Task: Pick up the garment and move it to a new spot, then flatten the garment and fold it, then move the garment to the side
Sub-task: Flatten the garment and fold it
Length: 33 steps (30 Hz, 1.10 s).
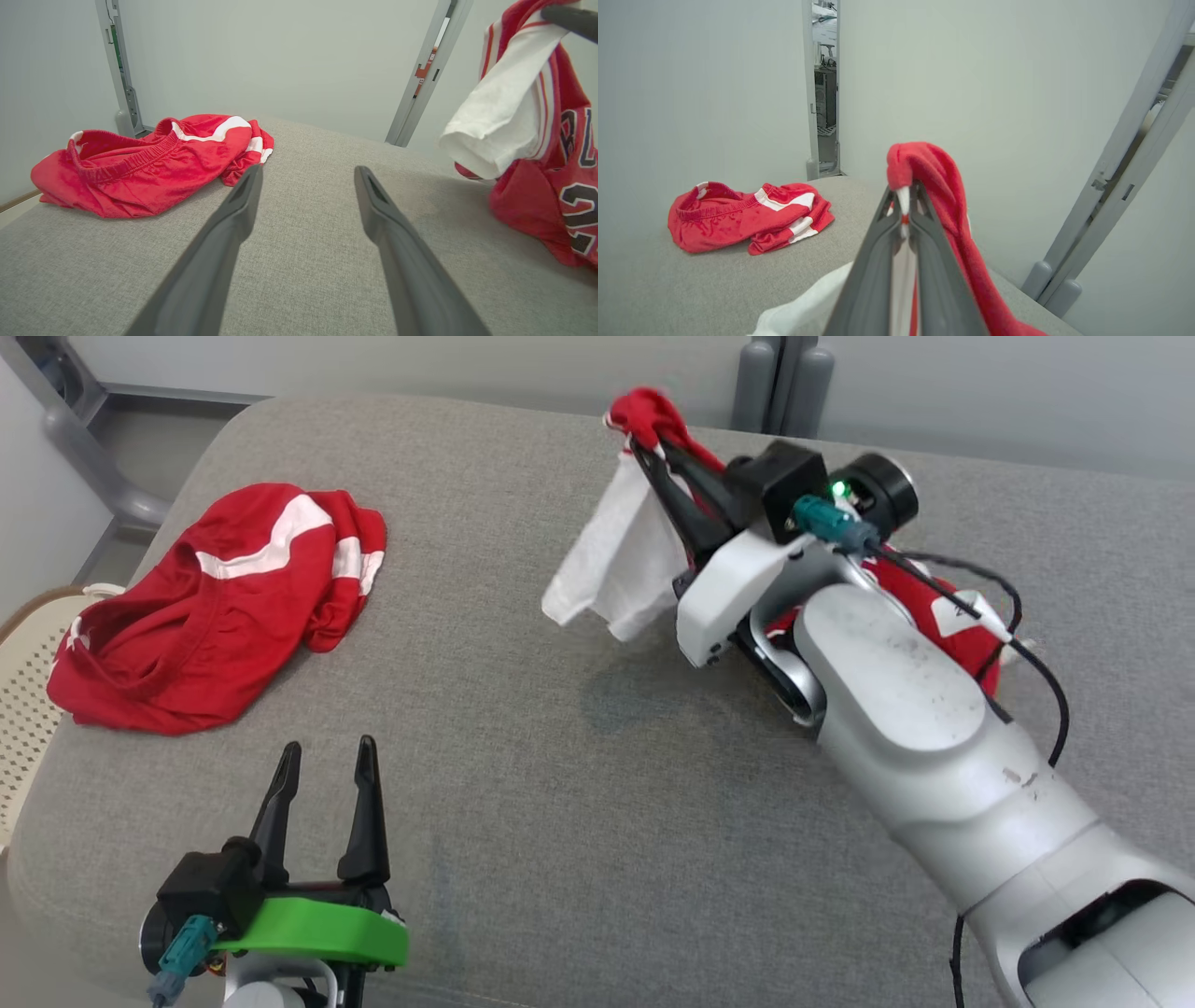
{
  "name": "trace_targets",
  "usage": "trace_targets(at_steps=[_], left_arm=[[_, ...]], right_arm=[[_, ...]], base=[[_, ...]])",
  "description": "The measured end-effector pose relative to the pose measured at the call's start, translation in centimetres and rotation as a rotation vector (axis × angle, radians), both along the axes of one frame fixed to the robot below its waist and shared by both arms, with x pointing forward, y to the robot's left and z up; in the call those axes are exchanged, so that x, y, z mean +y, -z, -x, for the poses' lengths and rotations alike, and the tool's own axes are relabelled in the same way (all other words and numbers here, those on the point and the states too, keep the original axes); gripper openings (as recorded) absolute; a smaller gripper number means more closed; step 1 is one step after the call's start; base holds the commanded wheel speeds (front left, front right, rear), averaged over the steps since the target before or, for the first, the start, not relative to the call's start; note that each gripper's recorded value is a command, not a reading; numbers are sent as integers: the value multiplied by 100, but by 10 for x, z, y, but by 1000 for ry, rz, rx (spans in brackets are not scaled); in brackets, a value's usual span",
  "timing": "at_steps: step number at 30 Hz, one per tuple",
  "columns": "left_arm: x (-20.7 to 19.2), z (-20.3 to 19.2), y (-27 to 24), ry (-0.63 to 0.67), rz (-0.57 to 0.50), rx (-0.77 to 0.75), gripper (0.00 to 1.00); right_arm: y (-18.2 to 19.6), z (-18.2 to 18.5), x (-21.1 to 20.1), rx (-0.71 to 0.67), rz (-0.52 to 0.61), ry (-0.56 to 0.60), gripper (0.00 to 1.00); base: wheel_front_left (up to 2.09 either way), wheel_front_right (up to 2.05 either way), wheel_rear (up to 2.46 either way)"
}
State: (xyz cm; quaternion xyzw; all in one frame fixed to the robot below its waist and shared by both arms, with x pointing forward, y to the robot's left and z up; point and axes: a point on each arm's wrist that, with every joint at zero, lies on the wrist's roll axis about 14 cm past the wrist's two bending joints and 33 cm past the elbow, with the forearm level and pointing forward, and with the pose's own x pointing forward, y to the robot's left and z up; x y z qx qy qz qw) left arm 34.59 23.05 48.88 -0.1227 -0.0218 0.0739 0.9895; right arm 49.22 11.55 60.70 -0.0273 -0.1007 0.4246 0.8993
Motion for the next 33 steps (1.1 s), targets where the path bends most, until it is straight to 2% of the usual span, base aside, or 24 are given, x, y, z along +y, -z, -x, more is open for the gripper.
trace_targets(at_steps=[5,11,14,16,19,25,29,33], left_arm=[[-5,-3,-6,19,0,-20,100],[-10,-4,-4,32,2,-18,100],[-12,-7,-4,40,3,-17,100],[-16,-9,-3,52,5,-15,100],[-22,-14,-2,71,8,-15,100],[-33,-23,2,106,13,-6,100],[-39,-28,5,126,16,1,100],[-42,-31,5,137,13,1,100]], right_arm=[[-82,-3,-6,-118,-170,-8,0],[-168,3,-20,-284,-307,-16,0],[-195,0,-39,-303,-396,11,0],[-198,-9,-54,-293,-426,52,0],[-174,-28,-79,-234,-429,143,0],[-75,-63,-152,-48,-364,409,0],[5,-61,-202,93,-295,574,0],[57,-46,-241,185,-245,689,0]], base=[[0,0,0],[0,0,0],[0,0,0],[0,0,0],[0,0,0],[0,0,0],[0,0,0],[0,0,0]])
